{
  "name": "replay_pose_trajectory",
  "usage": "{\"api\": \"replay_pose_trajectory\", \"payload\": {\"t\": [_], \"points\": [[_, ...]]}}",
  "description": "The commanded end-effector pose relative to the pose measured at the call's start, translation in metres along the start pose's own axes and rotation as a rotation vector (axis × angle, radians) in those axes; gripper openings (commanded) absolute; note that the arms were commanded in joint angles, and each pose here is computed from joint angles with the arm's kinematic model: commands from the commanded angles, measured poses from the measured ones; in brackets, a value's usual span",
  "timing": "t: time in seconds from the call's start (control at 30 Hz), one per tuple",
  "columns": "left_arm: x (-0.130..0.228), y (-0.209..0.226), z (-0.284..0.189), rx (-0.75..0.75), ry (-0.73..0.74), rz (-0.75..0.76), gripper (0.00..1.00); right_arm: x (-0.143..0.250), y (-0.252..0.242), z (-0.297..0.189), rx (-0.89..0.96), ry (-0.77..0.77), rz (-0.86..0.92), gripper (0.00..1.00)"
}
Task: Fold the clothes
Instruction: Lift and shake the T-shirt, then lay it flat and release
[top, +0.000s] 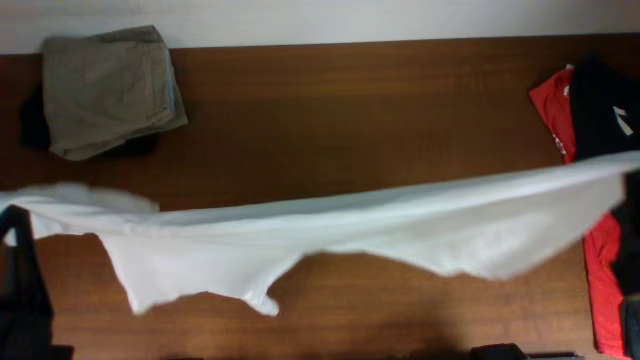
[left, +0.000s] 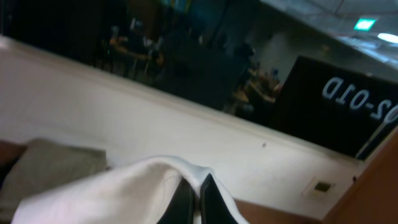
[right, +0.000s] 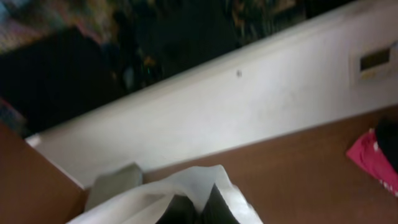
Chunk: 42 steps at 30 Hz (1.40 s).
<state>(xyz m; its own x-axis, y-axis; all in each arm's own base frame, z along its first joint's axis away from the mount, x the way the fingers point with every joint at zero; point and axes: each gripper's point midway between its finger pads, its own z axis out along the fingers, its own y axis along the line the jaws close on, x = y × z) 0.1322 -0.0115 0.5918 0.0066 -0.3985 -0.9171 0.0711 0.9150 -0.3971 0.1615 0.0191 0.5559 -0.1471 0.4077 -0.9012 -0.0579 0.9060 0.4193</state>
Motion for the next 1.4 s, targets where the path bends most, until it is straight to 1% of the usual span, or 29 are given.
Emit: {"api": "replay_pose_trajectory", "payload": {"t": [0.0,0.03,0.07,0.1,0.13,0.2,0.3,0.37,0.4,0.43,0.47,0.5,0.53,0.57,0.6,0.63,0.67,0.7,0.73,0.77,0.87,0.9,0.97,1.0,1.03,1.13,1.2,1.27,1.37], "points": [[-0.013,0.005,0.039,-0.034,-0.011,-0.022,0.0,-0.022,-0.023,-0.01,0.146,-0.109,0.057,0.04],[-0.013,0.012,0.053,-0.07,-0.006,-0.023,0.0,-0.021,-0.027,-0.004,0.169,-0.097,0.06,0.04],[-0.006,0.024,0.081,-0.129,0.03,-0.033,0.0,-0.017,-0.03,0.011,0.189,-0.065,0.059,0.04],[0.001,0.031,0.099,-0.154,0.063,-0.035,0.0,-0.012,-0.034,0.03,0.21,-0.02,0.057,0.04],[0.019,0.042,0.138,-0.19,0.143,-0.037,0.0,-0.004,-0.039,0.051,0.235,0.03,0.055,0.04],[0.059,0.065,0.199,-0.252,0.283,-0.037,0.0,0.014,-0.051,0.099,0.29,0.141,0.05,0.04],[0.138,0.107,0.285,-0.345,0.5,-0.036,0.01,0.059,-0.079,0.185,0.389,0.337,0.042,0.04],[0.203,0.14,0.338,-0.402,0.633,-0.039,0.01,0.099,-0.108,0.241,0.468,0.47,0.043,0.04],[0.247,0.162,0.369,-0.432,0.701,-0.041,0.01,0.125,-0.13,0.274,0.516,0.543,0.048,0.04],[0.277,0.175,0.389,-0.444,0.738,-0.041,0.01,0.149,-0.154,0.302,0.565,0.591,0.054,0.04],[0.306,0.187,0.407,-0.451,0.764,-0.04,0.01,0.161,-0.17,0.318,0.601,0.607,0.064,0.04],[0.341,0.201,0.426,-0.458,0.796,-0.039,0.01,0.18,-0.199,0.342,0.653,0.625,0.077,0.04],[0.38,0.21,0.441,-0.45,0.834,-0.044,0.05,0.194,-0.221,0.358,0.68,0.639,0.088,0.04],[0.411,0.215,0.451,-0.433,0.87,-0.053,0.28,0.208,-0.244,0.371,0.711,0.655,0.101,0.05],[0.438,0.219,0.456,-0.422,0.903,-0.059,0.53,0.222,-0.266,0.378,0.741,0.677,0.111,0.17],[0.463,0.224,0.457,-0.427,0.94,-0.058,0.66,0.234,-0.288,0.381,0.774,0.698,0.126,0.38],[0.474,0.227,0.455,-0.433,0.961,-0.057,0.71,0.239,-0.301,0.382,0.779,0.719,0.116,0.69],[0.475,0.227,0.455,-0.434,0.963,-0.056,0.75,0.237,-0.309,0.379,0.784,0.728,0.105,1.0],[0.469,0.225,0.457,-0.432,0.95,-0.054,0.94,0.233,-0.31,0.375,0.779,0.731,0.105,0.99],[0.453,0.219,0.461,-0.416,0.919,-0.05,0.99,0.226,-0.306,0.37,0.76,0.735,0.118,0.99],[0.385,0.189,0.459,-0.355,0.835,-0.003,0.99,0.212,-0.269,0.356,0.621,0.797,0.166,0.99],[0.368,0.179,0.449,-0.348,0.838,0.006,0.99,0.212,-0.257,0.351,0.573,0.83,0.165,0.98],[0.335,0.162,0.413,-0.359,0.884,0.015,0.99,0.223,-0.241,0.335,0.54,0.925,0.184,0.98],[0.327,0.158,0.398,-0.365,0.909,0.023,0.99,0.227,-0.238,0.331,0.525,0.955,0.181,0.99],[0.317,0.152,0.371,-0.376,0.963,0.026,0.99,0.233,-0.233,0.325,0.507,0.997,0.192,0.99],[0.309,0.143,0.335,-0.386,1.044,0.009,0.99,0.234,-0.212,0.318,0.425,1.028,0.253,0.99],[0.298,0.141,0.314,-0.405,1.068,0.006,0.99,0.222,-0.202,0.305,0.42,1.018,0.251,0.96],[0.276,0.141,0.28,-0.441,1.088,-0.001,0.99,0.201,-0.192,0.279,0.448,0.988,0.221,0.96],[0.245,0.145,0.24,-0.517,1.066,0.027,0.99,0.179,-0.182,0.243,0.497,0.961,0.184,0.98]]}}
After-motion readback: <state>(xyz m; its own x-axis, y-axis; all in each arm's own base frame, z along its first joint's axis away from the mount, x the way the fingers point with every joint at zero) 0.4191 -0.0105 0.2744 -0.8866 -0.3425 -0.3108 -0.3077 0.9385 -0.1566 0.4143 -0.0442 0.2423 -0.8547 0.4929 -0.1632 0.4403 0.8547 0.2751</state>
